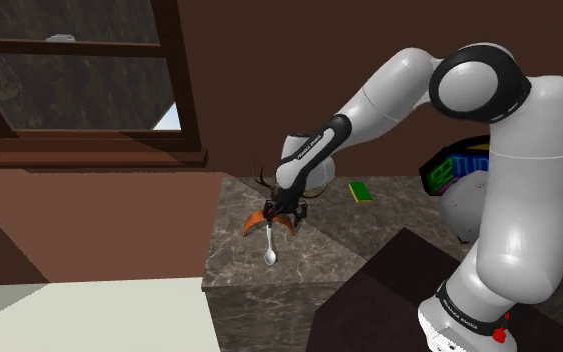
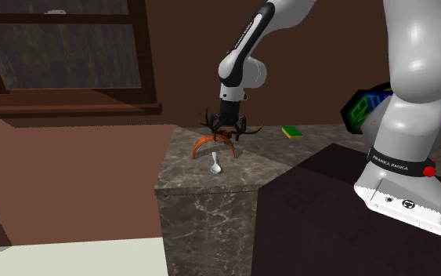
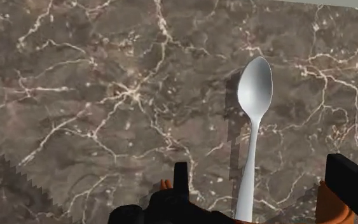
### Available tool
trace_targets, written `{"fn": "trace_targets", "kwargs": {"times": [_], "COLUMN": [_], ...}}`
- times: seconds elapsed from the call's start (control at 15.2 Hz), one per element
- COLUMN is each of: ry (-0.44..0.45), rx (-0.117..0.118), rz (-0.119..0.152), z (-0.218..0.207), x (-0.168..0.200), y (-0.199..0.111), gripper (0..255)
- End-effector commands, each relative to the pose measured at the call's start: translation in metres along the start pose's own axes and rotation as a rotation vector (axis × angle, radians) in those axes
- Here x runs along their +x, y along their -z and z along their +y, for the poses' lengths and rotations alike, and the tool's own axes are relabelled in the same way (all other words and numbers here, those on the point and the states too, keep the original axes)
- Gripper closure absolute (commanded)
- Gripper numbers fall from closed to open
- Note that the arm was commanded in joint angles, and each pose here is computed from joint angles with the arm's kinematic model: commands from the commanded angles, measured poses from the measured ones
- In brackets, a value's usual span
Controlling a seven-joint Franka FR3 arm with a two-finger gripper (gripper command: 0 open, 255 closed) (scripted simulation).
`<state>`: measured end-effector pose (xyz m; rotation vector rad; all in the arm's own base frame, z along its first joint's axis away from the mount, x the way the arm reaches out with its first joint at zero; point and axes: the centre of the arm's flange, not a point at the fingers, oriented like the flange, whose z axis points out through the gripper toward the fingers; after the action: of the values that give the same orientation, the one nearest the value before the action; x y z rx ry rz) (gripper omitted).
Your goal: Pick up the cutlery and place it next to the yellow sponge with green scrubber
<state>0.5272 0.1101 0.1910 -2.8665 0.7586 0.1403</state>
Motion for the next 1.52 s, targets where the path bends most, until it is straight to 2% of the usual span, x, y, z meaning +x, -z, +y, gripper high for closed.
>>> {"fn": "trace_targets", "kwargs": {"times": [0.0,0.26,0.73,1.32,1.39,1.45], "ry": [-0.034,-0.099,-0.099,-0.099,-0.099,-0.099], "rx": [0.008,0.022,0.022,0.022,0.022,0.022], "rz": [0.003,0.007,0.007,0.007,0.007,0.007], "z": [-0.008,-0.021,-0.022,-0.022,-0.022,-0.022], "x": [0.017,0.045,0.046,0.046,0.046,0.046], "y": [-0.020,-0.059,-0.096,-0.099,-0.099,-0.099], "gripper": [0,0,0,0,255,255]}}
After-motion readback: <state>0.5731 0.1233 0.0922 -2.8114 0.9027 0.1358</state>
